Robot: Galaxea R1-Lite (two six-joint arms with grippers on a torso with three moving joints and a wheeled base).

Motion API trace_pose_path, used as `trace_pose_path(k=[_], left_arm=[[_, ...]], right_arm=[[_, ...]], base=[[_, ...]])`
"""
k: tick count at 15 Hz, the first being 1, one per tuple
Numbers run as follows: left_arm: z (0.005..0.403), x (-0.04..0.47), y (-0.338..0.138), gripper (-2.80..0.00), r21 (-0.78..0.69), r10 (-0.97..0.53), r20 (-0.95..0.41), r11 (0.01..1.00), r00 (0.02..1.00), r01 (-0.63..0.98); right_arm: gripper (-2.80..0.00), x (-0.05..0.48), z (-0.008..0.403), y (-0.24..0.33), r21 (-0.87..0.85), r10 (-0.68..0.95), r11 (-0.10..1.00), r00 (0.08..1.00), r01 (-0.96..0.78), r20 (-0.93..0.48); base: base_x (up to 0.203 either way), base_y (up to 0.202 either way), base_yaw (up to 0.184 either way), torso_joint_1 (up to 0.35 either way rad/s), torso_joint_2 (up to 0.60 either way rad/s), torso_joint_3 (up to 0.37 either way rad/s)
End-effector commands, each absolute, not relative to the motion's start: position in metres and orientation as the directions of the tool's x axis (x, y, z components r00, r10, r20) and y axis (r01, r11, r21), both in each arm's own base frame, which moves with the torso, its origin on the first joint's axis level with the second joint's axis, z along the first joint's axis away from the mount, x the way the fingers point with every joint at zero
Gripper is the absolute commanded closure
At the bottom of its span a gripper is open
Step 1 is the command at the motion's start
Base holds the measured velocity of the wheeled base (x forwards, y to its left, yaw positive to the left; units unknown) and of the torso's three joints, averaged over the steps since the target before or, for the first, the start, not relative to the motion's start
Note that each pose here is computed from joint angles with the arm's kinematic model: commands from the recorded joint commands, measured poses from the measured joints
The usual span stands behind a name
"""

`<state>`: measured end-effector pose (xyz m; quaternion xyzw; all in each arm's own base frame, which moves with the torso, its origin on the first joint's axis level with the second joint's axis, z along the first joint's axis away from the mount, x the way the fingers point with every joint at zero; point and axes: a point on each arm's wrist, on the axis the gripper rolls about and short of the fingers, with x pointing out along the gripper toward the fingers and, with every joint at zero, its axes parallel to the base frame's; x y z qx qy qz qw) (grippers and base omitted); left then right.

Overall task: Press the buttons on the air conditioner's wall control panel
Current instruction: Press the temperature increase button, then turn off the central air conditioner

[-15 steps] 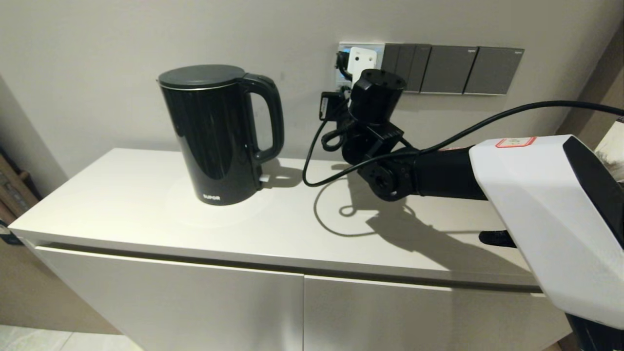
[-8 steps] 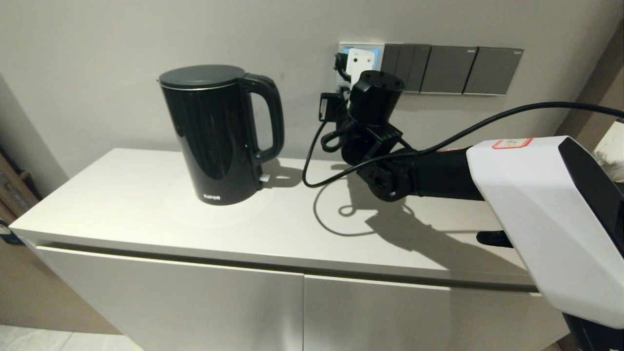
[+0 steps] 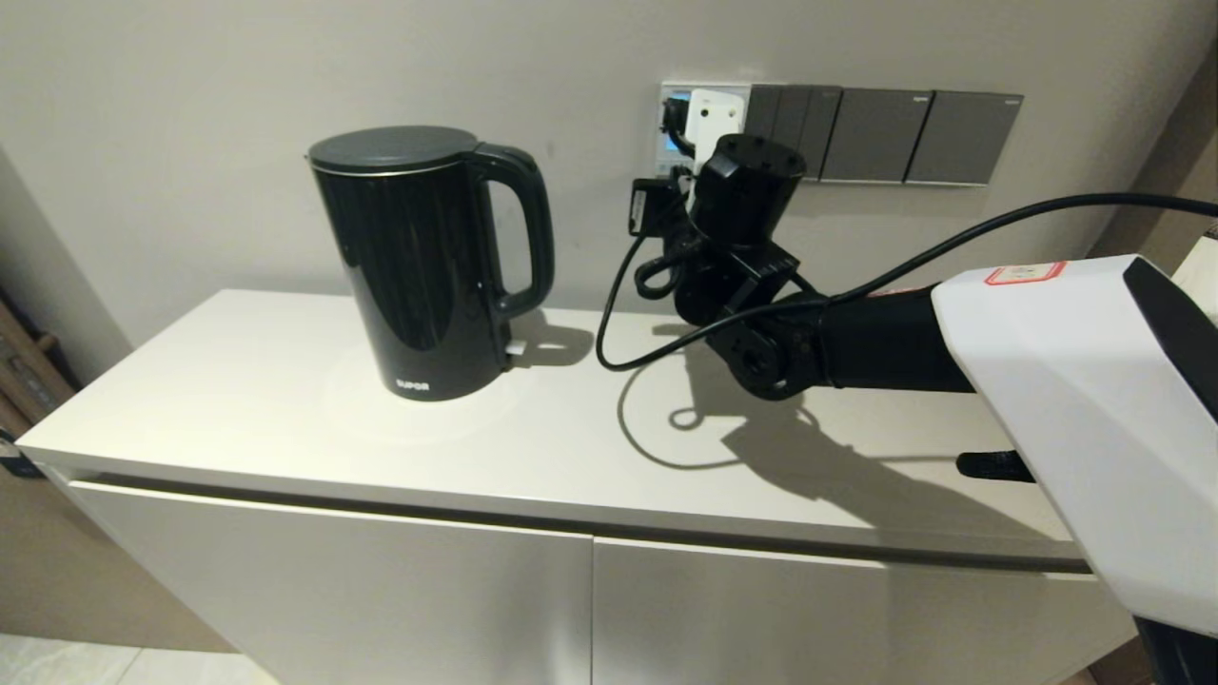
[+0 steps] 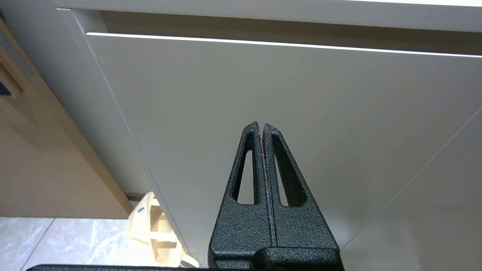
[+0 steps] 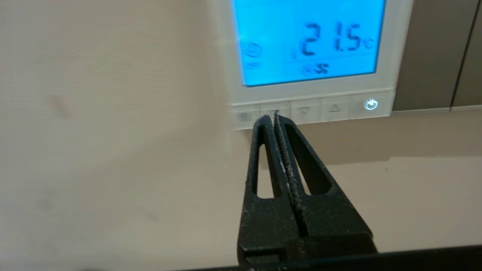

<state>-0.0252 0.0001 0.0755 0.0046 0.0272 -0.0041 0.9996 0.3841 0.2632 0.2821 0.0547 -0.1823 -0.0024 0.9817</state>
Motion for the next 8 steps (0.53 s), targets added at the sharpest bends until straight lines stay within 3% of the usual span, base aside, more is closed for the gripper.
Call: trace_pose_path(k=[1,8], left_arm=[[0.075,-0.025,0.000,0.00,0.009,-0.008,-0.055,1.000,0.998,0.008],[0.075,-0.025,0.000,0.00,0.009,-0.008,-0.055,1.000,0.998,0.008]], right_arm=[[0.00,0.370,0.295,0.261,0.120,-0.022,0.992,0.927,-0.025,0.374],[0.00,0.328,0.326,0.206,0.130,-0.086,0.991,0.921,0.039,0.379]], base=[[0.000,0.000,0.000,0.000,0.00,0.000],[0.000,0.000,0.000,0.000,0.00,0.000]])
